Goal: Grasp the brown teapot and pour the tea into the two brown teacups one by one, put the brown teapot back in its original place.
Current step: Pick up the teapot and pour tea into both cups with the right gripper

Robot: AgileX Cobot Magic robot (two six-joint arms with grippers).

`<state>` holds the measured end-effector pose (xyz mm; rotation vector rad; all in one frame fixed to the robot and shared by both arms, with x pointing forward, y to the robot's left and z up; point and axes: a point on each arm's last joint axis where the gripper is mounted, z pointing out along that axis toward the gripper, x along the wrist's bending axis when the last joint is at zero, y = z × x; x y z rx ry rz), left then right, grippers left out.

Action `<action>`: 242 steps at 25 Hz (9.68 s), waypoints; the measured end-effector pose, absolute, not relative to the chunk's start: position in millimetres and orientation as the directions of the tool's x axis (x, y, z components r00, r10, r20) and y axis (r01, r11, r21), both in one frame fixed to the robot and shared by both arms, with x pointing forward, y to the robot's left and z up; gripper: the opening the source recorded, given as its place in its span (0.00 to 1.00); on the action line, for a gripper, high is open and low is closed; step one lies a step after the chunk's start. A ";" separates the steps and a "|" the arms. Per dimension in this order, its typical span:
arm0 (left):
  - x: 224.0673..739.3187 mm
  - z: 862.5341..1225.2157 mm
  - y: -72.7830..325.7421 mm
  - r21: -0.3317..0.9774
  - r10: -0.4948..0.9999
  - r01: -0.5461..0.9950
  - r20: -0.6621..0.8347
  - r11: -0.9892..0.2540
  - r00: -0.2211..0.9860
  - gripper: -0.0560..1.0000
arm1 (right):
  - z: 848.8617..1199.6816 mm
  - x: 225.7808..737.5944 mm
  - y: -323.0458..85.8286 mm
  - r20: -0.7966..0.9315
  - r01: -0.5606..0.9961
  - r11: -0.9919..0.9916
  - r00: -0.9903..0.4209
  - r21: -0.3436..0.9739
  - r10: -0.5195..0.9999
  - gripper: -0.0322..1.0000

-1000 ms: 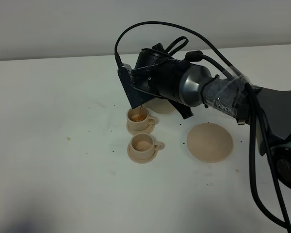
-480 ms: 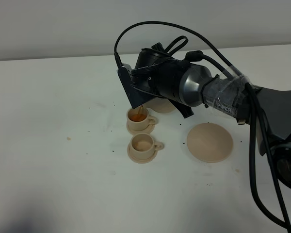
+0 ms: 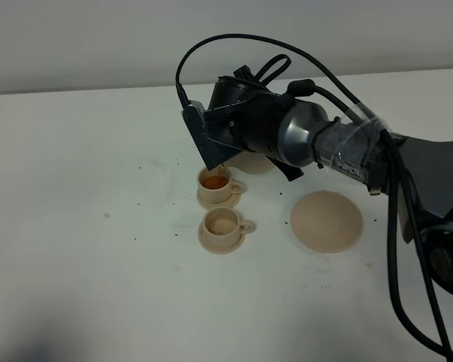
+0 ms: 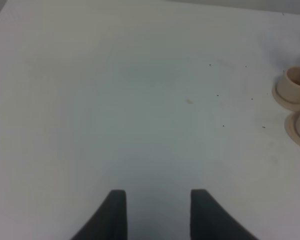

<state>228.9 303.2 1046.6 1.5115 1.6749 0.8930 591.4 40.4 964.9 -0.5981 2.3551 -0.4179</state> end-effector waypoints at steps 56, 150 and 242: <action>228.9 1046.6 303.2 0.854 0.996 0.513 -0.050 0.081 -0.074 0.36 | 970.3 593.8 48.8 -0.465 -0.454 0.677 -0.498 -0.579 -0.732 0.14; 228.9 1046.6 303.2 0.854 0.996 0.513 -0.050 0.081 -0.074 0.36 | 997.3 627.9 -8.2 -0.275 -0.195 0.981 -0.943 0.002 -0.187 0.14; 228.9 1046.6 303.2 0.854 0.996 0.513 -0.050 0.081 -0.074 0.36 | 972.9 511.6 8.7 -0.446 -0.258 0.910 -0.807 -0.325 -0.388 0.14</action>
